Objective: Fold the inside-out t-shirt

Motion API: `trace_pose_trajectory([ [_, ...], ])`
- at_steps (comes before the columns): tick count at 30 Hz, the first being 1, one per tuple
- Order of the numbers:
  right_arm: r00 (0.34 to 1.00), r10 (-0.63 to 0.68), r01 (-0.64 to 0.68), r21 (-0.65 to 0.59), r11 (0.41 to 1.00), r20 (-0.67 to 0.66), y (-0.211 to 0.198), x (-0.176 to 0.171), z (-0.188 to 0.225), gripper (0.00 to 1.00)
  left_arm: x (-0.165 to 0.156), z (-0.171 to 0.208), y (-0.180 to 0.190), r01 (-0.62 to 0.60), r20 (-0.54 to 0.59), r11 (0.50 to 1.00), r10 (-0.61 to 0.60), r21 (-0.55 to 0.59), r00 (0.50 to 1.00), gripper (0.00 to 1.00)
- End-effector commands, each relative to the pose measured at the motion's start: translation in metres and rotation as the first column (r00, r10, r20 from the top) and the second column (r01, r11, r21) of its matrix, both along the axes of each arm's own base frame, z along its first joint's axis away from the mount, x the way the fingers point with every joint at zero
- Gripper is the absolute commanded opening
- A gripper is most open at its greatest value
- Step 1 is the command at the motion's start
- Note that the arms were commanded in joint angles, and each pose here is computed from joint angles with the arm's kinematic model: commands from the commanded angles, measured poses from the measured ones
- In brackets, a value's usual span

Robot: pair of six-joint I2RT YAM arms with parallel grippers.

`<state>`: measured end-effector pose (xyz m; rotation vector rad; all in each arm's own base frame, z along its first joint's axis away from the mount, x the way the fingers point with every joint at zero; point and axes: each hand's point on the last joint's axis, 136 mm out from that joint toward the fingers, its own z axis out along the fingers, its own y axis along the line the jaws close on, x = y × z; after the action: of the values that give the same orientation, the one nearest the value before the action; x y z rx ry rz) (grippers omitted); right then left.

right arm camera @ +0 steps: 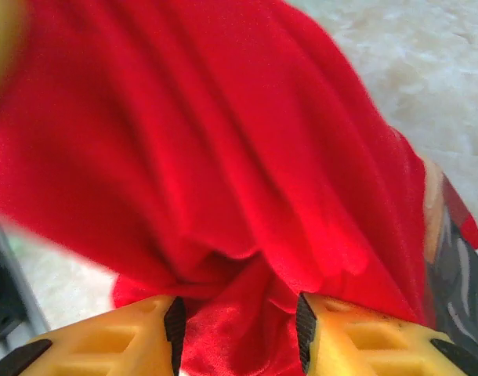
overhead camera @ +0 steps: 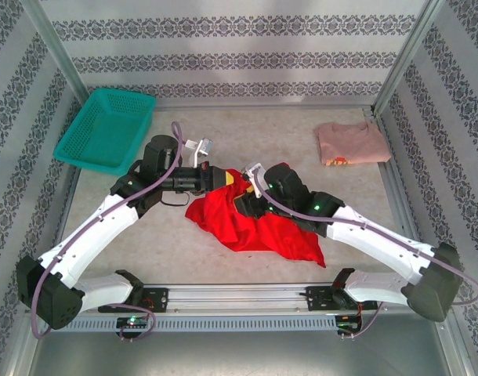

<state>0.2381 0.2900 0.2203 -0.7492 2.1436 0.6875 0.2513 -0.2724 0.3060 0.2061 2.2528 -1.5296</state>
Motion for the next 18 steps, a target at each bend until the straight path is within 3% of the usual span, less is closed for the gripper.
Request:
trace_pose_trajectory([
  [1,0.997,-0.040,0.039,0.024,0.999,0.070,0.006,0.023,0.021,0.45,-0.013,0.012,0.001,0.056,0.043,0.998,-0.055,-0.019,0.998,0.00],
  [7,0.996,-0.016,0.015,0.012,1.000,0.085,0.011,0.035,0.022,0.42,-0.016,0.008,0.002,0.072,0.047,0.997,-0.072,0.002,0.996,0.00],
  [11,0.997,0.043,-0.049,0.112,0.992,0.061,0.008,0.034,0.029,0.38,-0.019,0.008,0.002,0.085,0.060,0.996,-0.085,0.010,0.995,0.00],
  [14,0.986,0.160,-0.167,0.186,0.968,0.056,0.021,0.026,0.036,0.23,-0.019,0.005,0.003,0.085,0.066,0.996,-0.087,0.027,0.994,0.00],
  [16,0.974,0.226,-0.228,0.217,0.949,0.036,0.026,0.019,0.038,0.05,-0.017,0.004,0.005,0.075,0.078,0.996,-0.077,0.038,0.994,0.00],
  [18,0.967,0.254,-0.250,0.247,0.936,0.015,0.025,0.013,0.039,0.00,-0.013,0.003,0.007,0.055,0.091,0.997,-0.060,0.053,0.994,0.00],
])
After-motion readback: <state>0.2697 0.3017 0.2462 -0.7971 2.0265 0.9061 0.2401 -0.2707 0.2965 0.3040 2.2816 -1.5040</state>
